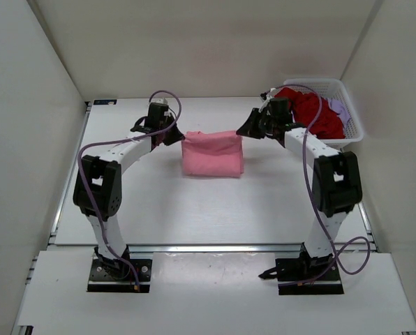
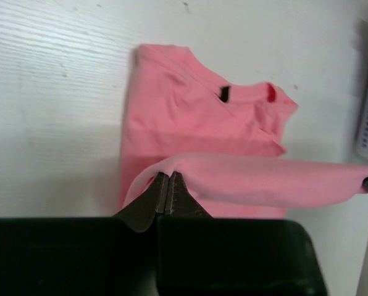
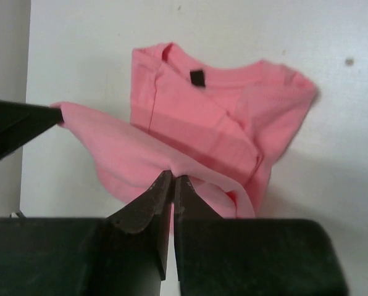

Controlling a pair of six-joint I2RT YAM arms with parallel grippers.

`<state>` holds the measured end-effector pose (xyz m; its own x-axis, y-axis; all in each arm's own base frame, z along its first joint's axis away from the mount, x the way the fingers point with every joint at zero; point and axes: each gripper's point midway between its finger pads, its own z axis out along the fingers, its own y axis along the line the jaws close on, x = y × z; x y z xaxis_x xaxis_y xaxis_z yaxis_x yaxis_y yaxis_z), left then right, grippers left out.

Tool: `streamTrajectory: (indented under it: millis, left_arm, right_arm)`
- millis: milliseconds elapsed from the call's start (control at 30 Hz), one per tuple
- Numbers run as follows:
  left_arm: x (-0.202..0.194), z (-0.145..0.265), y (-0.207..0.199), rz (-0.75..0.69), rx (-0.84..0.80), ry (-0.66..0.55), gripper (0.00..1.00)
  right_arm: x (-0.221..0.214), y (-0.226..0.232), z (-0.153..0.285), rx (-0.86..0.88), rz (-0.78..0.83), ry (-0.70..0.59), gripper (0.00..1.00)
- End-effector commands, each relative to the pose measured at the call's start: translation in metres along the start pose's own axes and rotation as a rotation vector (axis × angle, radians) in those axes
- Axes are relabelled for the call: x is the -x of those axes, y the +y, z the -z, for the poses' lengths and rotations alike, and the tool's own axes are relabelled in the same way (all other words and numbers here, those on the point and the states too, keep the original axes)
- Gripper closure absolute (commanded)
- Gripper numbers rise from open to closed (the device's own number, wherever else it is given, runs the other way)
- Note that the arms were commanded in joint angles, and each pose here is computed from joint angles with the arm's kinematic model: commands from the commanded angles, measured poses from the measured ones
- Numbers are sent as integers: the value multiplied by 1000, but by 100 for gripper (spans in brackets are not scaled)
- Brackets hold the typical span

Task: Fold and stack the t-shirts
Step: Fold the long partially folded tshirt into a neat square, then put the neatly folded tshirt into the corner of the board with the left arm

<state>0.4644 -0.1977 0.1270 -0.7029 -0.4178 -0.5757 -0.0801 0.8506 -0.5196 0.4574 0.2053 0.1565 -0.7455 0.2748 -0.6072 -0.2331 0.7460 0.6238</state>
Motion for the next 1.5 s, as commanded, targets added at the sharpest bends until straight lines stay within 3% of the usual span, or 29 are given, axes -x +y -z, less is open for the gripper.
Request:
streamTrajectory:
  millis: [0, 100, 167, 200, 233, 267, 333, 433, 533, 600, 667, 833, 967, 1033, 1067, 1133, 1200, 1267, 1333, 1467]
  left_arm:
    - [48, 5, -4, -4, 28, -120, 100]
    - [61, -12, -3, 20, 26, -136, 97]
    - [70, -23, -10, 26, -1, -152, 86]
    - [67, -31, -11, 24, -19, -133, 77]
    - [72, -29, -19, 19, -45, -124, 61]
    - [83, -29, -23, 22, -58, -137, 52]
    - [89, -25, -32, 5, -89, -142, 45]
    - [93, -9, -30, -26, -84, -185, 41]
    - [66, -6, 2, -32, -27, -150, 42]
    - [48, -9, 16, -20, -26, -105, 42]
    - [27, -17, 25, -2, -56, -45, 42]
    - [-23, -45, 32, -42, -71, 107, 37]
    - [-35, -63, 25, -53, -87, 167, 36]
    - [-43, -75, 26, -54, -87, 187, 39]
    - [-49, -80, 22, -51, -99, 202, 46]
    - [-57, -87, 14, -40, -131, 219, 61]
    - [-62, -93, -2, -28, -176, 224, 85]
    - [-64, -101, -13, -46, -162, 216, 100]
    - [-33, -105, -34, -76, -158, 151, 100]
    - [50, -103, -22, 2, -157, 49, 100]
  right_arm:
    - [38, 6, -19, 68, 28, -39, 100]
    - [60, -6, -45, 41, 21, -8, 100]
    - [72, -10, -61, 6, 20, -4, 96]
    - [77, -12, -60, -9, 18, -7, 90]
    - [78, -10, -63, -9, 17, -5, 83]
    - [82, -6, -59, -15, 25, -18, 80]
    - [89, 0, -52, -25, 50, -48, 72]
    - [97, 15, -31, -58, 105, -98, 66]
    - [84, 32, -4, -38, 152, -124, 66]
    - [67, 37, 5, -32, 150, -136, 78]
    - [55, 46, 15, 5, 157, -183, 100]
    - [1, 58, 31, 83, 135, -152, 99]
    - [-29, 63, 41, 103, 162, -113, 82]
    - [-44, 64, 43, 122, 157, -92, 74]
    - [-47, 63, 46, 120, 162, -95, 73]
    - [-50, 64, 50, 124, 170, -97, 72]
    - [-53, 65, 55, 133, 165, -102, 72]
    - [-64, 68, 61, 153, 158, -94, 73]
    - [-87, 63, 65, 182, 117, -50, 73]
    - [-126, 63, 75, 205, 122, -9, 72]
